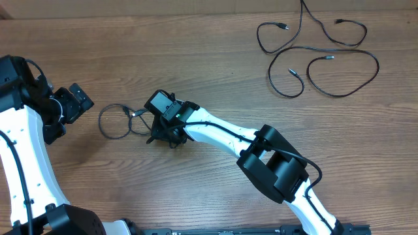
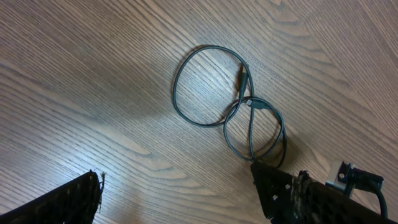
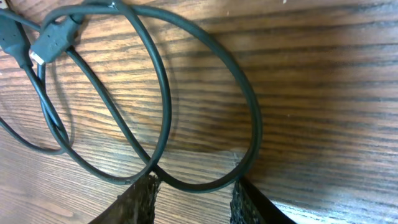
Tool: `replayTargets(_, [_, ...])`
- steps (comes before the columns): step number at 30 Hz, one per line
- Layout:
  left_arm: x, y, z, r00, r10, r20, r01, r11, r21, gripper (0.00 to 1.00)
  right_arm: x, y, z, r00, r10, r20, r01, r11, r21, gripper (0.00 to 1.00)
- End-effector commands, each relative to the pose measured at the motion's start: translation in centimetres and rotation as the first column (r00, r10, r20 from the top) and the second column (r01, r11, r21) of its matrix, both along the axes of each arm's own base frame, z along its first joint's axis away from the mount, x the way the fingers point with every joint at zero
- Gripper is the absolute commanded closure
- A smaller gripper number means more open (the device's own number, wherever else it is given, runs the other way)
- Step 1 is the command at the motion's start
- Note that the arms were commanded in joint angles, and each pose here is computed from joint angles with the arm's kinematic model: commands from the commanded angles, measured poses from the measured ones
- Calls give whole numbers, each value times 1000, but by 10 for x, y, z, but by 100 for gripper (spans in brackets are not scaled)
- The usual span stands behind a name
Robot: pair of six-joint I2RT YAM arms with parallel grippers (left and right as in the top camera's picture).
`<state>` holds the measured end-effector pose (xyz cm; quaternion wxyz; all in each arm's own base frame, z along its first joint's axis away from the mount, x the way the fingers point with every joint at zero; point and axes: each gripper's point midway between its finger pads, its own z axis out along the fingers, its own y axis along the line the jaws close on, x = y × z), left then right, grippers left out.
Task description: Untangle cables
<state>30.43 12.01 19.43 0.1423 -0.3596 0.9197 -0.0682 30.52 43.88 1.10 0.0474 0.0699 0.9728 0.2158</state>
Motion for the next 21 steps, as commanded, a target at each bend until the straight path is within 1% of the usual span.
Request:
replayTargets(1, [2, 3, 3, 1000, 9, 4, -9, 1000, 10, 0, 9, -10, -14, 998, -35, 43, 37, 997, -61, 60])
replayTargets(11, [0, 2, 2, 1000, 9, -7, -9, 1000, 5, 0, 30, -24, -14, 984, -82, 156, 102, 987, -126, 60])
replayTargets(15, [-2, 1, 1, 1000, 9, -13, -9, 1000, 2, 0, 39, -21, -10, 976, -96, 198, 119, 987, -111, 59])
replayTargets(17, [-3, 0, 1, 1000, 9, -17, -9, 1000, 0, 1, 44, -18, -7, 969, -105, 221, 129, 987, -96, 54])
replayTargets(21, [-3, 0, 1, 1000, 9, -17, -9, 1000, 0, 1, 50, -13, -3, 968, -114, 224, 129, 990, -54, 49])
